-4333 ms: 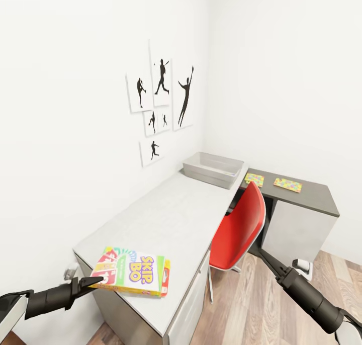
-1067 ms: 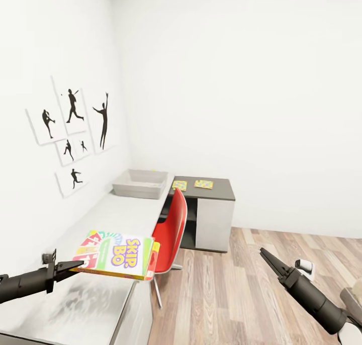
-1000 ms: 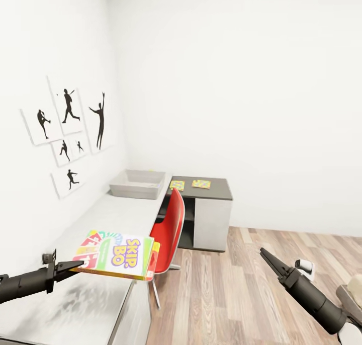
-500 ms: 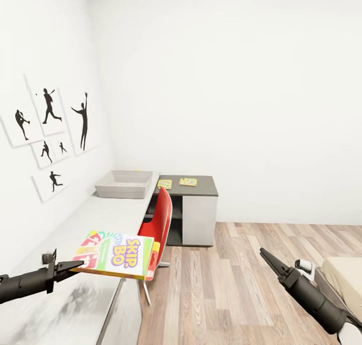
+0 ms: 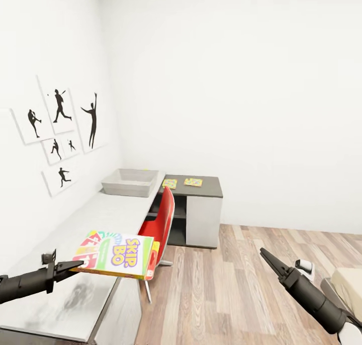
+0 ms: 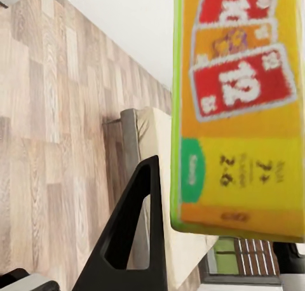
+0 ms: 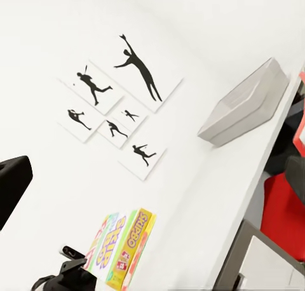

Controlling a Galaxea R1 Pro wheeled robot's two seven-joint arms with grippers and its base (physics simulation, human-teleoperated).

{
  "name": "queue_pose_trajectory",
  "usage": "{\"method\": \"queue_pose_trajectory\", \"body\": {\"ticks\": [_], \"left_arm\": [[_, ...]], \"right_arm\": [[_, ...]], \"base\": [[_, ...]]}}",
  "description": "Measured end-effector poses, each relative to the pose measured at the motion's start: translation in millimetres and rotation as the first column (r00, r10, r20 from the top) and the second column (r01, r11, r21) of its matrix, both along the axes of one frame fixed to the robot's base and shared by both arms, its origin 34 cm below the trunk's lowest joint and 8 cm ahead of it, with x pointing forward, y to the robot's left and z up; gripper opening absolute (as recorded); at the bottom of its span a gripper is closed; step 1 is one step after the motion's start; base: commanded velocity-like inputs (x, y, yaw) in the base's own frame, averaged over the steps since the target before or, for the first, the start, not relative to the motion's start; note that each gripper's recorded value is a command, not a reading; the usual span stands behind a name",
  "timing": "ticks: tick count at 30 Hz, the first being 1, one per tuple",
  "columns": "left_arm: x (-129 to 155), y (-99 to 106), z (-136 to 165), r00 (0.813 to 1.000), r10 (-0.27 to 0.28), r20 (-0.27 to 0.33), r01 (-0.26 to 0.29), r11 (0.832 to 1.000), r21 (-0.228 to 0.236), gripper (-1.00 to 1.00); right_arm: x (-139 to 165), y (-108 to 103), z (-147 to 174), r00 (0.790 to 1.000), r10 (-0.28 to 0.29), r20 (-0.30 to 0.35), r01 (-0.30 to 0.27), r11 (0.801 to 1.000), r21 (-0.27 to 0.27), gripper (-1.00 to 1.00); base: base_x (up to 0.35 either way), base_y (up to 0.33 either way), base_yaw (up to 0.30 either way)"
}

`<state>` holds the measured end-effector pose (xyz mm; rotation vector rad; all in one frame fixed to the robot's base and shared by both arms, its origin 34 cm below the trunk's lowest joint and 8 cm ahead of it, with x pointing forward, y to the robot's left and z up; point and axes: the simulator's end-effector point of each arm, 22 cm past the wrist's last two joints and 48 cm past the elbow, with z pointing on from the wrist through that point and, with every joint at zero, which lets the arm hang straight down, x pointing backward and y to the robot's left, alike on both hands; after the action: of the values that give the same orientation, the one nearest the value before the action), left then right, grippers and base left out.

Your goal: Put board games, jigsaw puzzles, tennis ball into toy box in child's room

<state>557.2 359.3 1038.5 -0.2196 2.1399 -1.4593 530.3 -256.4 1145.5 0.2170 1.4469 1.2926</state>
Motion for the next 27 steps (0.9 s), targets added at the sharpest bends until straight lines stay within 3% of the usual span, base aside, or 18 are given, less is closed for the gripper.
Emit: {"method": "queue_pose_trajectory", "body": {"ticks": [13,27], "left_arm": [[3.3,2.9,3.3,0.997,-0.001,0.074,-0.001,1.000,0.031,-1.00],[3.7,2.9,3.5,0.997,0.000,0.075,-0.002,1.000,0.029,-1.00]], "right_arm": [[-0.5,0.1,0.4,1.000,0.001,0.001,-0.001,1.000,0.000,1.00],[-0.4,-0.1,0.9,1.000,0.000,0.004,0.000,1.000,0.001,1.00]], "base": [[0.101,-0.268,0.264],[0.180,-0.189,0.023]]}}
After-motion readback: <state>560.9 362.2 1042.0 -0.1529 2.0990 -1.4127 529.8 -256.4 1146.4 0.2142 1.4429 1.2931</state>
